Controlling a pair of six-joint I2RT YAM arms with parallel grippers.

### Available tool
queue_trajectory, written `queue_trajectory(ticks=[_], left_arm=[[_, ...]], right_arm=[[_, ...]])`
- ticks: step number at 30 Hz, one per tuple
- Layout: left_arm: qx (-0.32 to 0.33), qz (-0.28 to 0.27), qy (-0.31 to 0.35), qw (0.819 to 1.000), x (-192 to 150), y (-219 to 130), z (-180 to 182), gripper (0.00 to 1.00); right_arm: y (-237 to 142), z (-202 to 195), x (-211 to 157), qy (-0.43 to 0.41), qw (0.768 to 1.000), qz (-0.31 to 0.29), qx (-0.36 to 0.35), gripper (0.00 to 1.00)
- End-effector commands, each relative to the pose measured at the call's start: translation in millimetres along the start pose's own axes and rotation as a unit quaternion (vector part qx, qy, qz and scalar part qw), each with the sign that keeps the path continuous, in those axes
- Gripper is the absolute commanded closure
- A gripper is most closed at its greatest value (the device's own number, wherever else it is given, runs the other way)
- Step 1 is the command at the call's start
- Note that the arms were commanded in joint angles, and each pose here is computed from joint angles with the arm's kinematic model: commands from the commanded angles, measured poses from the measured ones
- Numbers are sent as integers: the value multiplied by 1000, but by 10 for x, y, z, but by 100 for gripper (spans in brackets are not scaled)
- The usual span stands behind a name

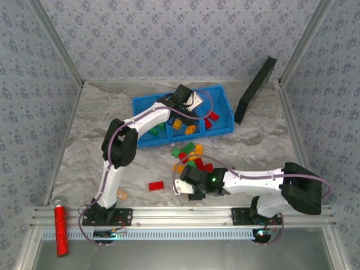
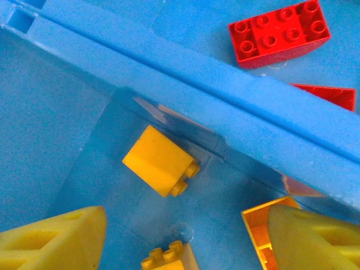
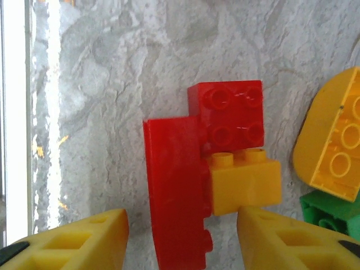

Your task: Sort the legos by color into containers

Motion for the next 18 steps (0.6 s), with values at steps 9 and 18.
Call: queue_trajectory(ticks=[9, 18], left_arm=[[-38, -136, -59, 988, 726, -1007, 166, 24], [-35, -156, -73, 984, 720, -1329, 237, 23]], right_arm=[[106, 113, 29, -22, 998, 23, 53, 64], [62, 164, -7, -41, 997, 27, 66, 45]])
Point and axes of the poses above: each hand's point on the last joint's axis, 136 mm out from that joint toward the fingers, its own y axis out along the fingers, its own z axis along the line the jaws close on, x = y × z, the point moved 1 cm from there along -y, back along the fingers, and after that the axes turned 2 degrees about -y, right-handed, at the moved point
